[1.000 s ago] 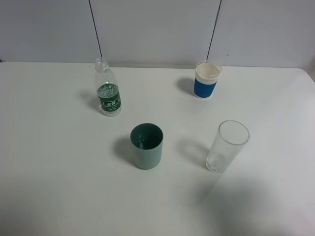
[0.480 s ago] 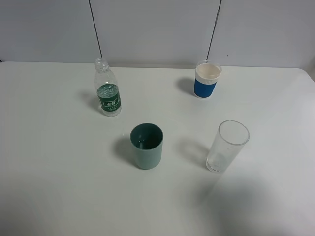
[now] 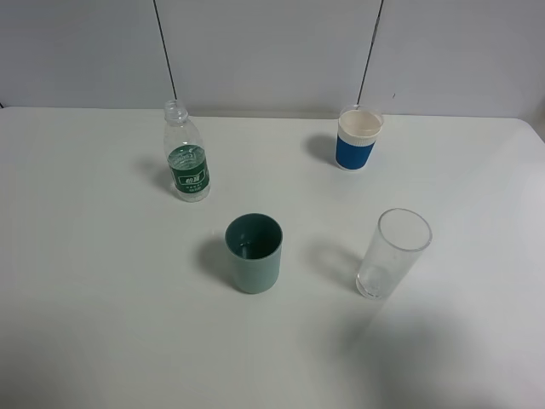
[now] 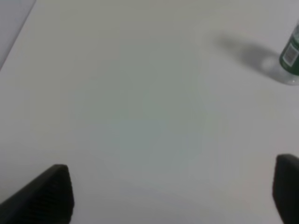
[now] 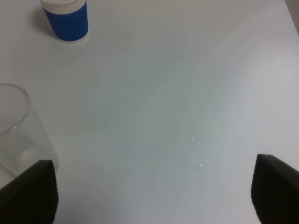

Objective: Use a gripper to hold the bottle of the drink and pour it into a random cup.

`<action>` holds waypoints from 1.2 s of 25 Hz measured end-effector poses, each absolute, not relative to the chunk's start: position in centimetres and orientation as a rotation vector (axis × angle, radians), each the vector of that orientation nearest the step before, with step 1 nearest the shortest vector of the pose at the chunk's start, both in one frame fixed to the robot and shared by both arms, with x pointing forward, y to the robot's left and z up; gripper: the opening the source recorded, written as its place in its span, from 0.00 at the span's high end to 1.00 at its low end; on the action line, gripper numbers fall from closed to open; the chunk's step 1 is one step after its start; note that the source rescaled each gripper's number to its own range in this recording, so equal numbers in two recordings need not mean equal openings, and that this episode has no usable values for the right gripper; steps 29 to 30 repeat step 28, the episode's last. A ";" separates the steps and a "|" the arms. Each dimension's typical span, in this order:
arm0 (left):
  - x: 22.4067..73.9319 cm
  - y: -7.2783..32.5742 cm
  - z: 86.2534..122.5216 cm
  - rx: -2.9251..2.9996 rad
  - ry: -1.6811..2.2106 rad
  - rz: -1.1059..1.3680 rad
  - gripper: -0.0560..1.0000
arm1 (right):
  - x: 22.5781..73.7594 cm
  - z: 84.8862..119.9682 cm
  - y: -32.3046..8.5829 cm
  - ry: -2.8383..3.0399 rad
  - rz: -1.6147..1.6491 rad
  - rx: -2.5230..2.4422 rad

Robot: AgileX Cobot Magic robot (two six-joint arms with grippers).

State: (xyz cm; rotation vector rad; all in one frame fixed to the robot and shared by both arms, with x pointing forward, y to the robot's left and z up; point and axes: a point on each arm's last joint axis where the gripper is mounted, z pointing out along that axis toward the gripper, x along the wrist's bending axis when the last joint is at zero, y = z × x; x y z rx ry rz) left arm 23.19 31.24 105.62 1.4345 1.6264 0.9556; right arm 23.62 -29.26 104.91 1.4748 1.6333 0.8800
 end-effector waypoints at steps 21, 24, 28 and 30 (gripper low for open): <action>23.2 30.2 105.6 1.572 1.482 0.911 0.28 | 23.6 104.9 -29.3 1.633 0.880 1.475; 23.2 30.2 105.6 1.572 1.482 0.911 0.28 | 23.6 104.9 -29.3 1.633 0.880 1.475; 23.2 30.2 105.6 1.572 1.482 0.911 0.28 | 23.6 104.9 -29.3 1.633 0.880 1.475; 23.2 30.2 105.6 1.572 1.482 0.911 0.28 | 23.6 104.9 -29.3 1.633 0.880 1.475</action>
